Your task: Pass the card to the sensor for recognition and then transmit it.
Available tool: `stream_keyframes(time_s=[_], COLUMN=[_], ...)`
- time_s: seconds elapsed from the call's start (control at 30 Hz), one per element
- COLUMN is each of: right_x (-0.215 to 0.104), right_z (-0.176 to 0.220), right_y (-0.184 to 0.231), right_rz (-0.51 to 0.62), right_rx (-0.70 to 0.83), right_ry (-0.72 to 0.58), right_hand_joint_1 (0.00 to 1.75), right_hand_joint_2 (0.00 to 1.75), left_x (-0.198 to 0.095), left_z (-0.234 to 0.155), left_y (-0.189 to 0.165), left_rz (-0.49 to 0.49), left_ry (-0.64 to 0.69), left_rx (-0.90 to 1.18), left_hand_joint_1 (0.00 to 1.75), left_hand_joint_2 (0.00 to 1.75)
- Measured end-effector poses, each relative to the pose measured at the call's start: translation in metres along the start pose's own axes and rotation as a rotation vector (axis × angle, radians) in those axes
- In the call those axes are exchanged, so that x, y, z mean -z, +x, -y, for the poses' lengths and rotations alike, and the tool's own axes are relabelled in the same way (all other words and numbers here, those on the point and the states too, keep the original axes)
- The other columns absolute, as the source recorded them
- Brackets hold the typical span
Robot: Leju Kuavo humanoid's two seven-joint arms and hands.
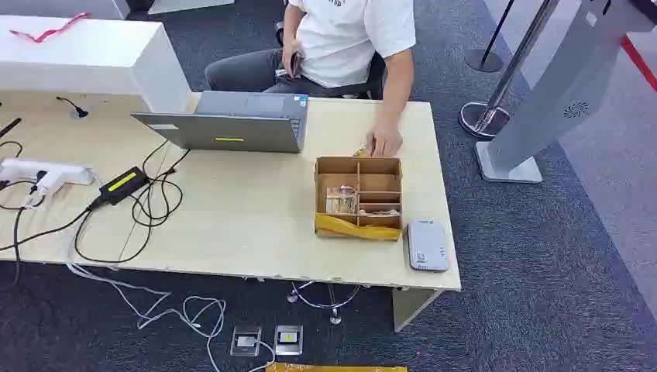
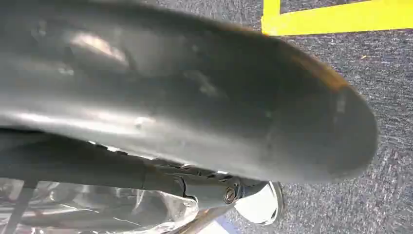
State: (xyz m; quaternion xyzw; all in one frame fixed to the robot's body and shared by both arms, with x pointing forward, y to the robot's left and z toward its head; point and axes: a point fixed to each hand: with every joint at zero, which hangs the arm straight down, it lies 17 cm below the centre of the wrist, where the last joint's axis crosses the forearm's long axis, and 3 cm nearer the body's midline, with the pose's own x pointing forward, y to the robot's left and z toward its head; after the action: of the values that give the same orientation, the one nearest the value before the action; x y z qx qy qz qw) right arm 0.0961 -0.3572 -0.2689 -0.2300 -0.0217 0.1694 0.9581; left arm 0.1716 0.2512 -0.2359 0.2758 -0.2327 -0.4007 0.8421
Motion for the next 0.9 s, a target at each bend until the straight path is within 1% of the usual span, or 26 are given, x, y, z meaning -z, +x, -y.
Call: stream_keyframes(time_s=[0.9], right_x=[-0.0012], right_z=[-0.0057], right_y=[-0.0018], right_rz=[-0.014], right_rx=[-0.008], right_ry=[0.029], right_hand_joint_1=[0.0], right_hand_joint_2=[0.0], left_x=[-0.0012], left_z=[-0.0004], left_y=[0.0052], left_rz=[0.023], left_ry=[0.011], left_rx=[0.03], left_hand_joint_1=[0.0], left_hand_joint_2=[1.75])
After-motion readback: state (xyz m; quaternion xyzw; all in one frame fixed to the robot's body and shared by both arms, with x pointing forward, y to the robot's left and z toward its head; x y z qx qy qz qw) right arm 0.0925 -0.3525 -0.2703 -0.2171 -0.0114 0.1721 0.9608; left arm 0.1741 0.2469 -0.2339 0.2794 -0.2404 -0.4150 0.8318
